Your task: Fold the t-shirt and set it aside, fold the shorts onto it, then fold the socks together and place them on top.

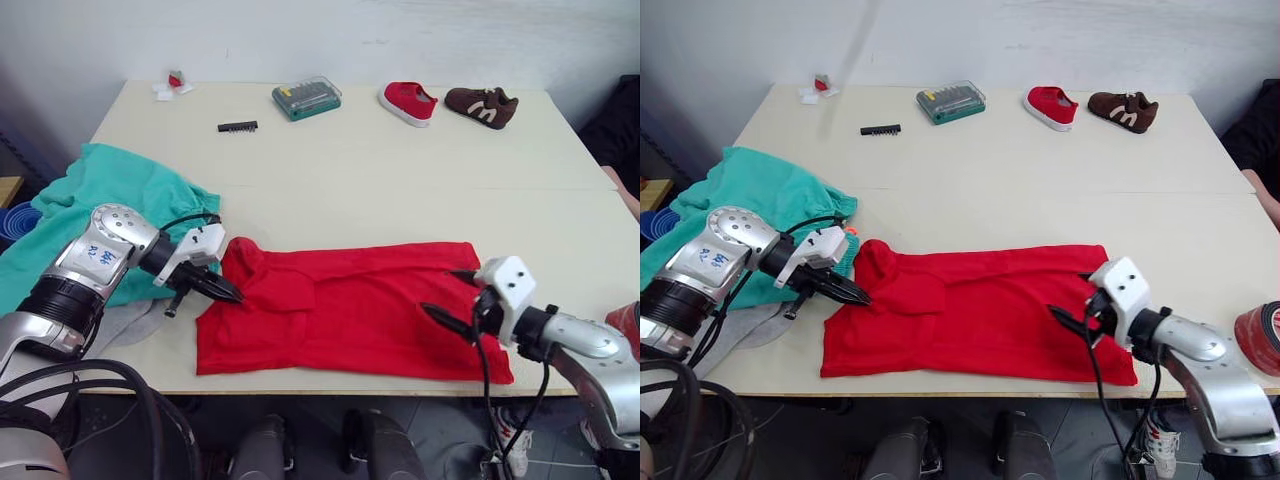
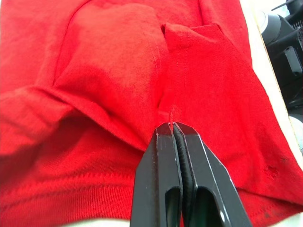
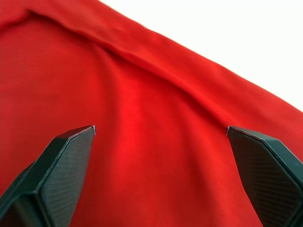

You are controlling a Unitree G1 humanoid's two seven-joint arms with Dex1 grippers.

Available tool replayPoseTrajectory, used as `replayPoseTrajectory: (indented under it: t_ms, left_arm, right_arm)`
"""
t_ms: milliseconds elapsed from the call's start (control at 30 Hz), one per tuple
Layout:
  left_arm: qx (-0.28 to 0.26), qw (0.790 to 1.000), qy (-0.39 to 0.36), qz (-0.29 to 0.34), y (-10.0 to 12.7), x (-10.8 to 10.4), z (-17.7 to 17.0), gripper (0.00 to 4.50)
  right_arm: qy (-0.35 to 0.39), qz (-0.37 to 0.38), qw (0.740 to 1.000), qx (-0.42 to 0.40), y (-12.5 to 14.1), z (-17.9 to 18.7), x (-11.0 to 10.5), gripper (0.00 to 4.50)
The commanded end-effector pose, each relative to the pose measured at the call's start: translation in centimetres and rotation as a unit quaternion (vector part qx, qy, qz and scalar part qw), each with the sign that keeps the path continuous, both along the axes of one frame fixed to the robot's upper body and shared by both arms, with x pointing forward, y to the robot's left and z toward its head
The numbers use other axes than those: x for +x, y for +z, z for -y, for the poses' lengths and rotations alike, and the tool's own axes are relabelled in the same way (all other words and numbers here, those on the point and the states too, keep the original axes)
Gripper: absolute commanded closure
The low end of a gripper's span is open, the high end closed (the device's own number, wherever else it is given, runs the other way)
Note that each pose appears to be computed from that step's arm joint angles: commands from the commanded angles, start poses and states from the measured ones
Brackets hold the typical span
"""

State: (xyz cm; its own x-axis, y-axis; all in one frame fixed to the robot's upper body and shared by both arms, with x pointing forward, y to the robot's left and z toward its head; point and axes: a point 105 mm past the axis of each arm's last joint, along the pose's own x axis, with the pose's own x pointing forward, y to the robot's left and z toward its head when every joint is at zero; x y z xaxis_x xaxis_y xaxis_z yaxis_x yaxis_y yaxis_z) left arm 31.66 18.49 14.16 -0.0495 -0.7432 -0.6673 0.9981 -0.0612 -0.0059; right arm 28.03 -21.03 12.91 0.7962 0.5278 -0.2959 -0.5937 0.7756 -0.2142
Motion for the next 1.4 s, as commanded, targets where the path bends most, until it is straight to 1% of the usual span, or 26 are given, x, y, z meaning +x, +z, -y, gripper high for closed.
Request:
replayPoseTrajectory:
  t_ms: [33,100,200,333,400,500,567,600,633,733,767,800,867,900,967,1033,1100,1133,1267,1400]
  left_arm:
    - [-0.02,0.999,-0.026,-0.019,0.4,-0.5,0.3,4.3]
    - [-0.028,0.999,-0.024,-0.029,0.6,-0.7,0.3,3.89]
    - [-0.036,0.999,-0.017,-0.031,1.1,-0.9,0.0,3.08]
    - [-0.067,0.997,0.012,-0.049,2.7,-1.2,-0.3,1.92]
    - [-0.08,0.995,0.019,-0.063,3.4,-1.6,-0.4,1.48]
    - [-0.124,0.988,0.03,-0.088,5.6,-2.2,-0.1,1.48]
    - [-0.163,0.982,0.042,-0.083,6.8,-1.3,1.0,1.85]
    - [-0.174,0.981,0.048,-0.064,7.0,-0.4,1.9,2.02]
    - [-0.18,0.981,0.051,-0.05,7.0,0.1,2.6,2.35]
    - [-0.156,0.986,0.052,-0.004,5.6,1.6,4.4,3.25]
    - [-0.153,0.987,0.054,0.004,5.3,2.0,4.9,3.61]
    - [-0.152,0.986,0.064,0.009,5.0,2.5,5.3,3.89]
    - [-0.147,0.985,0.088,0.028,4.3,3.8,6.2,4.5]
    - [-0.137,0.985,0.1,0.038,3.8,4.5,6.6,4.5]
    - [-0.116,0.986,0.105,0.051,2.6,5.1,7.0,4.5]
    - [-0.106,0.988,0.1,0.054,1.8,5.1,7.3,4.5]
    - [-0.106,0.988,0.091,0.057,1.5,5.0,7.6,4.5]
    - [-0.109,0.987,0.098,0.06,1.5,5.3,7.7,4.5]
    - [-0.095,0.982,0.139,0.088,0.8,6.6,7.5,4.5]
    - [-0.066,0.975,0.183,0.105,-0.4,7.6,6.3,4.5]
  right_arm:
    - [0.005,0.028,1.0,-0.001,1.5,0.2,0.1,0.0]
    - [0.019,0.028,0.999,0.002,1.7,-0.5,0.0,0.0]
    - [0.038,0.033,0.999,0.002,1.9,-1.6,0.0,0.0]
    - [0.049,0.04,0.998,0.006,2.6,-2.5,0.3,0.0]
    - [0.053,0.041,0.998,0.007,2.8,-2.7,0.4,0.0]
    - [0.068,0.046,0.997,0.008,3.2,-3.5,0.5,0.0]
    - [0.082,0.049,0.995,0.014,3.6,-4.4,0.7,0.0]
    - [0.093,0.05,0.994,0.021,3.7,-5.1,1.0,0.0]
    - [0.101,0.05,0.993,0.025,3.9,-5.5,1.2,0.0]
    - [0.125,0.045,0.991,0.03,4.0,-7.0,1.7,0.57]
    - [0.131,0.046,0.99,0.026,4.0,-7.4,2.0,0.97]
    - [0.132,0.046,0.99,0.023,3.9,-7.7,2.2,1.21]
    - [0.128,0.045,0.991,0.021,3.7,-8.3,3.2,1.91]
    - [0.12,0.043,0.992,0.018,3.5,-8.6,3.8,2.26]
    - [0.095,0.041,0.995,0.005,3.0,-8.8,5.2,2.96]
    - [0.067,0.034,0.997,0.003,2.5,-9.1,6.5,3.65]
    - [0.042,0.024,0.999,0.006,1.9,-9.5,7.5,4.36]
    - [0.033,0.019,0.999,0.005,1.5,-9.7,7.9,4.44]
    - [0.008,0.005,1.0,-0.009,0.0,-9.7,8.5,4.44]
    - [-0.047,-0.011,0.998,-0.032,-1.7,-7.7,8.9,4.44]
